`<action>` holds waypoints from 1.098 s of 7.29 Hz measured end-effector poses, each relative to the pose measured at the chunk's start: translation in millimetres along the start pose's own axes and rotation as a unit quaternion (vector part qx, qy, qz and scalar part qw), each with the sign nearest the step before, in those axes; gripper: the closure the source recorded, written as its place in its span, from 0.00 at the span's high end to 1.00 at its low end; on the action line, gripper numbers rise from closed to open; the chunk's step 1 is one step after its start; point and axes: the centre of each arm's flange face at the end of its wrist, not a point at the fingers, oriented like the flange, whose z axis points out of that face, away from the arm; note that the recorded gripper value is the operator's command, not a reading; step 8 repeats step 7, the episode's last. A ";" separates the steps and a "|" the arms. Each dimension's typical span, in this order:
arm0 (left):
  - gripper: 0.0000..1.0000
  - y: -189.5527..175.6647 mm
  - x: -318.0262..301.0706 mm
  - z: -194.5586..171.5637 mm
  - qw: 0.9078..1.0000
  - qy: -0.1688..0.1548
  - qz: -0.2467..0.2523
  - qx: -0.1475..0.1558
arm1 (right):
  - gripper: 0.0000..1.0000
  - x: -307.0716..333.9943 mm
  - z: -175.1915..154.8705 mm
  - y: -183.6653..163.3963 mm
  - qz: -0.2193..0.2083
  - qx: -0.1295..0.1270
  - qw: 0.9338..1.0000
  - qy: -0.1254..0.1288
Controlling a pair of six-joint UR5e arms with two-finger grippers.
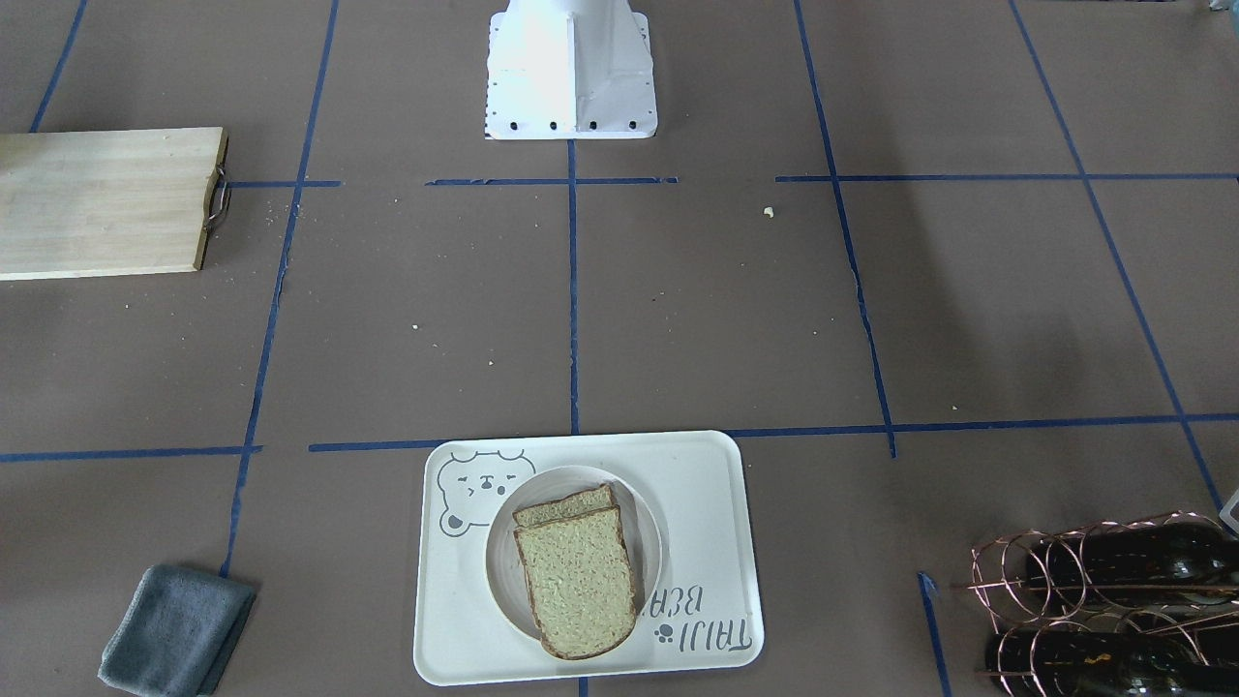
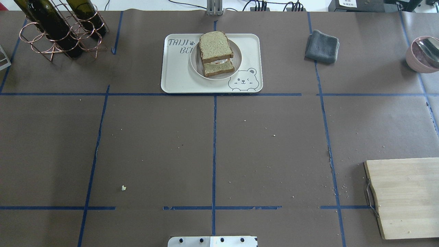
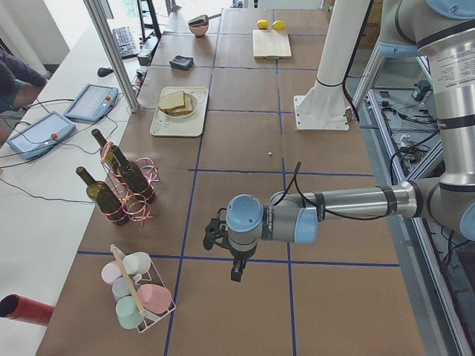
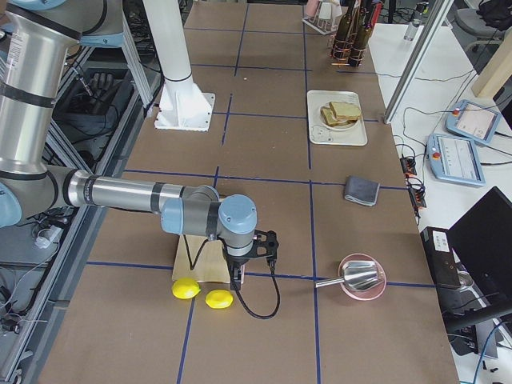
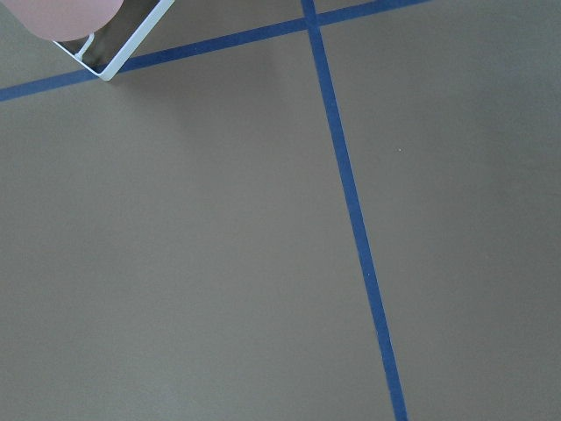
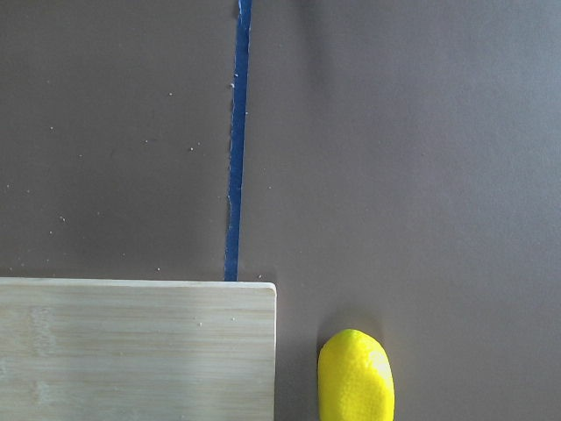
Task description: Make sandwich and place on tray
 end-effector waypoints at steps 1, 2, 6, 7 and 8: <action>1.00 -0.2 -1.5 1.9 1.000 0.000 -0.001 -0.001 | 1.00 0.1 0.1 -0.1 0.000 0.000 1.000 0.000; 1.00 -0.3 -2.6 2.9 1.000 0.001 -0.002 -0.002 | 1.00 0.6 0.6 0.1 0.001 -0.001 1.000 0.001; 1.00 0.3 -2.8 3.0 1.000 0.002 -0.004 -0.002 | 1.00 1.0 1.1 1.1 0.000 -0.001 1.000 0.001; 1.00 0.2 -2.8 3.0 1.000 0.002 -0.004 -0.002 | 1.00 1.0 1.1 1.1 0.000 -0.001 1.000 0.001; 1.00 0.2 -2.8 3.0 1.000 0.002 -0.004 -0.002 | 1.00 1.0 1.1 1.1 0.000 -0.001 1.000 0.001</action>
